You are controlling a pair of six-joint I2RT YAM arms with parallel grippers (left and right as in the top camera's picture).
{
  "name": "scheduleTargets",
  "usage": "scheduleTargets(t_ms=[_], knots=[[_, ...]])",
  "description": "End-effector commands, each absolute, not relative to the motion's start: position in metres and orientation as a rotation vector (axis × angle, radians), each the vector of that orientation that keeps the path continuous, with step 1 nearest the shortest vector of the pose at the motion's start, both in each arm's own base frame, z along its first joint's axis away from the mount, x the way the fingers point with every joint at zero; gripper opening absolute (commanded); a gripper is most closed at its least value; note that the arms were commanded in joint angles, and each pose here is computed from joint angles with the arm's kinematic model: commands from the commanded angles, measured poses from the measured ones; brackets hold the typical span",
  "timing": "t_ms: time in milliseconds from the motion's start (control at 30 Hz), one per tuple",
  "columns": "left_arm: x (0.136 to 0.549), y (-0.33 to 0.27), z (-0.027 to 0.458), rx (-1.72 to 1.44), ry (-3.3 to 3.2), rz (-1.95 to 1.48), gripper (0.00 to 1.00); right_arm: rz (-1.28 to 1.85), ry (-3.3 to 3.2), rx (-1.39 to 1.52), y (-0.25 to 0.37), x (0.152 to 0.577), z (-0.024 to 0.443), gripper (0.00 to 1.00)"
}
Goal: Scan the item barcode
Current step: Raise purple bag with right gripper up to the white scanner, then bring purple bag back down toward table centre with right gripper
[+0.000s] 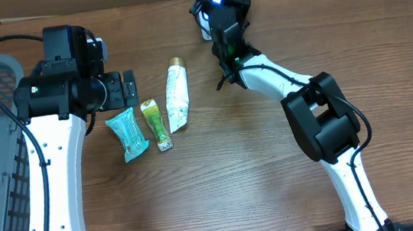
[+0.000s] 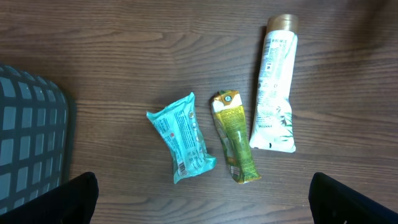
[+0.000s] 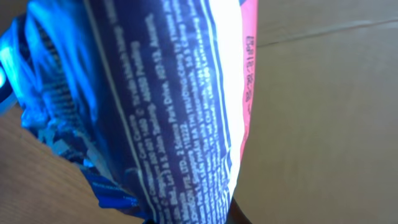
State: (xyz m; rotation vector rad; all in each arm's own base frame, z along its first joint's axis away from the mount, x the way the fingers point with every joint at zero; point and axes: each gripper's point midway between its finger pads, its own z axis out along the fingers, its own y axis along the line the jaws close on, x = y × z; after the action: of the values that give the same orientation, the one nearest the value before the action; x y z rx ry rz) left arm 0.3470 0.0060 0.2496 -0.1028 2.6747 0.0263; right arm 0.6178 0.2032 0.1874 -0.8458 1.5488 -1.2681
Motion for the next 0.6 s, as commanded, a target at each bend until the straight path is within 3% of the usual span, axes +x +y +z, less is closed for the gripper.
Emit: scheduleTargets(t_ms=[0, 333, 567], knots=[[0.349, 0.004, 0.252, -0.097, 2.670, 0.012, 0.99, -1.213, 1.531, -0.744, 0.210, 0.602, 0.246, 0.04], [0.349, 0.004, 0.252, -0.097, 2.670, 0.012, 0.99, -0.733, 1.768, -0.546, 0.202, 0.522, 0.334, 0.04], [0.349, 0.004, 0.252, -0.096, 2.669, 0.012, 1.00, 0.451, 2.103, -0.784, 0.253, 0.403, 0.319, 0.04]])
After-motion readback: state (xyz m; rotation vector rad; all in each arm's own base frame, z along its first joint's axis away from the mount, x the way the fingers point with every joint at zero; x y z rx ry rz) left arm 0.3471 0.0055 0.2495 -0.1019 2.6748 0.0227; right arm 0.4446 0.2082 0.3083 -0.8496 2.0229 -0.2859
